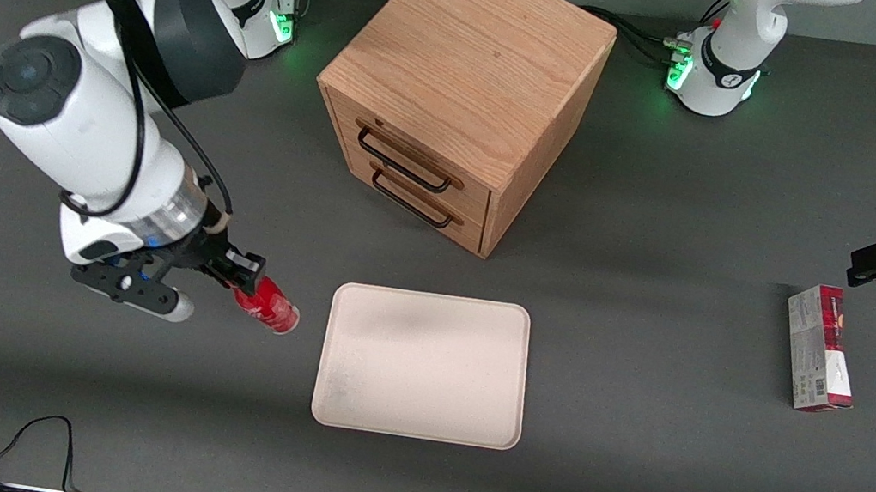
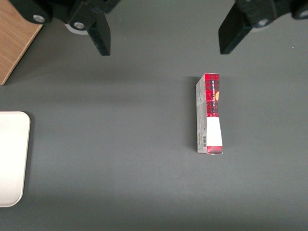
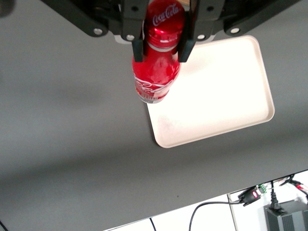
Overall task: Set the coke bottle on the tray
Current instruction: 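Carry the held bottle over to the cream tray, then lower the bottle upright onto the tray and open the right gripper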
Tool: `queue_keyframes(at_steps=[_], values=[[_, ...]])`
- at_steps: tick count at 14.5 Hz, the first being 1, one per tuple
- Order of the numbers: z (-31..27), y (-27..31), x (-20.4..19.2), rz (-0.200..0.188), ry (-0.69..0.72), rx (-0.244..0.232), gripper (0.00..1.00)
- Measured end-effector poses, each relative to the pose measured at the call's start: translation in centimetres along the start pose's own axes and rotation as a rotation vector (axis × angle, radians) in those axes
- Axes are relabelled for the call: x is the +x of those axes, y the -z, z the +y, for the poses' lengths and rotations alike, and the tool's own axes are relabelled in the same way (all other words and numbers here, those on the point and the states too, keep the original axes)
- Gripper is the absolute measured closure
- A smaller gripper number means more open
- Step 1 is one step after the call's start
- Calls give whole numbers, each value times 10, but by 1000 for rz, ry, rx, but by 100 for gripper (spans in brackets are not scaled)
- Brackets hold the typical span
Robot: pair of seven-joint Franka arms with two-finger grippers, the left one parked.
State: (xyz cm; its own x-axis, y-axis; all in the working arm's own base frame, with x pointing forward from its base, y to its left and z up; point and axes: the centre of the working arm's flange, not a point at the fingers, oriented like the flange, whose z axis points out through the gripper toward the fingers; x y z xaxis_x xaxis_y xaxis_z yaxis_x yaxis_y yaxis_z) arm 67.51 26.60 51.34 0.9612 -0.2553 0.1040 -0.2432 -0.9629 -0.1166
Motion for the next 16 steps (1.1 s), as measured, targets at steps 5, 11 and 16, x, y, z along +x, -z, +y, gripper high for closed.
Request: queue_keyframes(at_steps=[5, 11, 16], values=[[-27, -105, 20, 20, -17, 30, 67], [-41, -183, 16, 11, -5, 38, 67], [-45, -192, 12, 5, 4, 33, 67]])
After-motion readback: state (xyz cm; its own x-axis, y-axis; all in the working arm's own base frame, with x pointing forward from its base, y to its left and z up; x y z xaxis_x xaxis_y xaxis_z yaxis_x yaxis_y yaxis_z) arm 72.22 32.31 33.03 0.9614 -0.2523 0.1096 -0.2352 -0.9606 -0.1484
